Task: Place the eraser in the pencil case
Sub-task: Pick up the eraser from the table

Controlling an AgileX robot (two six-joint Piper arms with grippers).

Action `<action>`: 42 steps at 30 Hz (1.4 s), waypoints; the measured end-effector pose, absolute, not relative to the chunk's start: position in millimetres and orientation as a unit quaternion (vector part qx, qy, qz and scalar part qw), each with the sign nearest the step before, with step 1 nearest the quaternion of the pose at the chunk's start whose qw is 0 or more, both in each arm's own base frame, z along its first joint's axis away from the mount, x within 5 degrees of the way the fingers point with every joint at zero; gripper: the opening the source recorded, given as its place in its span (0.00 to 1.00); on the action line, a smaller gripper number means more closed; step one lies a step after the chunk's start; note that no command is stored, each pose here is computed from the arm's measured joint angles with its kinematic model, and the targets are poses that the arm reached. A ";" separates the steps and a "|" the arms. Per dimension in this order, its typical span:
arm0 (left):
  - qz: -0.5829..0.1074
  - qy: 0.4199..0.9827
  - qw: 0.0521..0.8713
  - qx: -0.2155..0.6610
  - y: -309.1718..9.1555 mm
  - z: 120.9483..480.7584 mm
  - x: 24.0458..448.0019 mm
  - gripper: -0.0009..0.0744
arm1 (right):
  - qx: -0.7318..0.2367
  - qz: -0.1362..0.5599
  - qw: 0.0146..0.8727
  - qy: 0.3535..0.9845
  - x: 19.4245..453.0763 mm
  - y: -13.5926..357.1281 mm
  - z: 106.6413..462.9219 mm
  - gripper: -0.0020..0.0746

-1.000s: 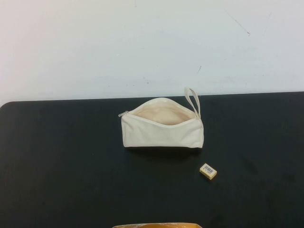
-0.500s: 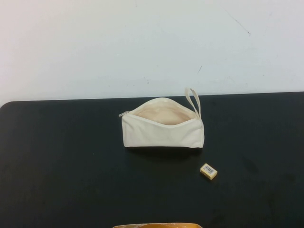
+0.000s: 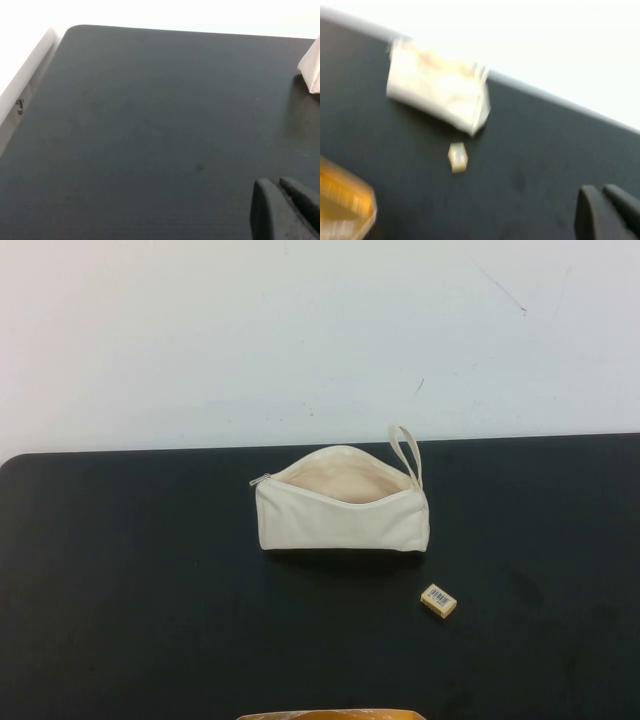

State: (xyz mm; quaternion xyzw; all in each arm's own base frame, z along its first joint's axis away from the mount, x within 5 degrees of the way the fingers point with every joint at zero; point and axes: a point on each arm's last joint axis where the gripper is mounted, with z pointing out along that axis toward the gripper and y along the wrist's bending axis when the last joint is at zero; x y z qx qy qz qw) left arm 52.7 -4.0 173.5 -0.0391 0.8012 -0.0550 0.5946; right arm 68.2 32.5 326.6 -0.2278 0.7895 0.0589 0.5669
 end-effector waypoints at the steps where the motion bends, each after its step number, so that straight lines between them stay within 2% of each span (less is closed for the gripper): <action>1: -0.055 0.801 0.595 -0.039 -4.0 173.5 52.7 0.01 | -0.253 0.055 0.540 0.801 75.2 32.9 335.9 0.02; 5: -0.055 0.801 0.595 -0.039 -4.0 173.5 52.7 0.01 | -0.305 0.084 0.441 0.840 111.1 35.2 358.3 0.02; 11: -0.055 0.801 0.595 -0.039 -4.0 173.5 52.7 0.01 | -0.343 0.140 0.330 0.868 173.4 39.4 363.1 0.02; 16: -0.055 0.802 0.594 -0.039 -4.1 173.4 52.7 0.01 | -0.396 0.135 0.262 0.870 218.2 61.0 360.8 0.02; 21: -0.055 0.802 0.594 -0.039 -4.1 173.4 52.7 0.01 | -0.434 0.078 0.187 0.878 259.9 93.0 347.2 0.02; 26: -0.055 0.802 0.594 -0.039 -4.1 173.4 52.7 0.01 | -0.434 0.034 0.127 0.891 295.1 130.5 320.4 0.02; 31: -0.055 0.802 0.594 -0.039 -4.1 173.4 52.7 0.01 | -0.449 0.031 0.080 0.889 313.0 165.7 287.1 0.02; 37: -0.055 0.802 0.594 -0.039 -4.1 173.4 52.7 0.01 | -0.452 0.026 0.018 0.892 333.2 180.1 232.5 0.03; 40: -0.055 0.802 0.594 -0.039 -4.1 173.4 52.7 0.01 | -0.455 0.023 0.003 0.890 340.1 183.2 212.3 0.11; 42: -0.055 0.802 0.594 -0.039 -4.1 173.4 52.7 0.01 | -0.455 0.028 0.004 0.890 344.5 186.5 203.8 0.24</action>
